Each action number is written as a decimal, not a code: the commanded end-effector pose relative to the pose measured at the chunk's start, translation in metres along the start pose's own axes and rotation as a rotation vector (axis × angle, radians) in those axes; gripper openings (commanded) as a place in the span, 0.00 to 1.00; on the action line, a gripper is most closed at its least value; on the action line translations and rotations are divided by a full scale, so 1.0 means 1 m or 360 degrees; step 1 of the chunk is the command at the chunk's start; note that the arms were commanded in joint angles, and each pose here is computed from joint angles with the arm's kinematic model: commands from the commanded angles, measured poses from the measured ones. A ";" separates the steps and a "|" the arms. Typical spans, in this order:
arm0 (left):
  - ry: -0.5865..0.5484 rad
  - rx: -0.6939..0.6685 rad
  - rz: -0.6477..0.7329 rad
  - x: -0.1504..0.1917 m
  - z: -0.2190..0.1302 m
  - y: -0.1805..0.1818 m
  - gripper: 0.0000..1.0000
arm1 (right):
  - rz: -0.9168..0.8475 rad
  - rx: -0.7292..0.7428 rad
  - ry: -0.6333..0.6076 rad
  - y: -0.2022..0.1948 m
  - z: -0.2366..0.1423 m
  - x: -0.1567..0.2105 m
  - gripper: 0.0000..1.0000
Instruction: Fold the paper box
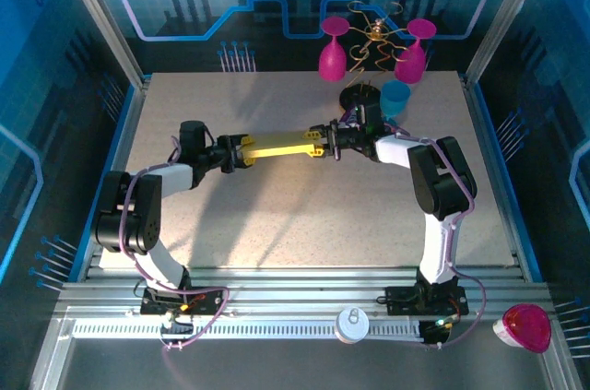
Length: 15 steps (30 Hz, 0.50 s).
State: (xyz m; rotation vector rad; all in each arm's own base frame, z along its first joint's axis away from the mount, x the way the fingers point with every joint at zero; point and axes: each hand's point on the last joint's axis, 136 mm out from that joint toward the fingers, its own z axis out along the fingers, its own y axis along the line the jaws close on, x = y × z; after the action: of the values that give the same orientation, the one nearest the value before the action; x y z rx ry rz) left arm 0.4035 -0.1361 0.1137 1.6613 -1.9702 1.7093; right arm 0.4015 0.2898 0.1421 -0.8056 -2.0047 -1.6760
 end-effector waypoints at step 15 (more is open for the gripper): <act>-0.0059 -0.0206 -0.0303 0.028 -0.022 0.024 0.23 | -0.0145 0.0120 -0.0056 -0.009 -0.018 0.008 0.56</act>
State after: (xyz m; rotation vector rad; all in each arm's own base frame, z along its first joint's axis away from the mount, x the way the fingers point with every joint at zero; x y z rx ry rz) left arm 0.3800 -0.1420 0.1195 1.7413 -1.8662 1.5777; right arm 0.3953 0.2833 0.1306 -0.7934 -2.0528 -1.6508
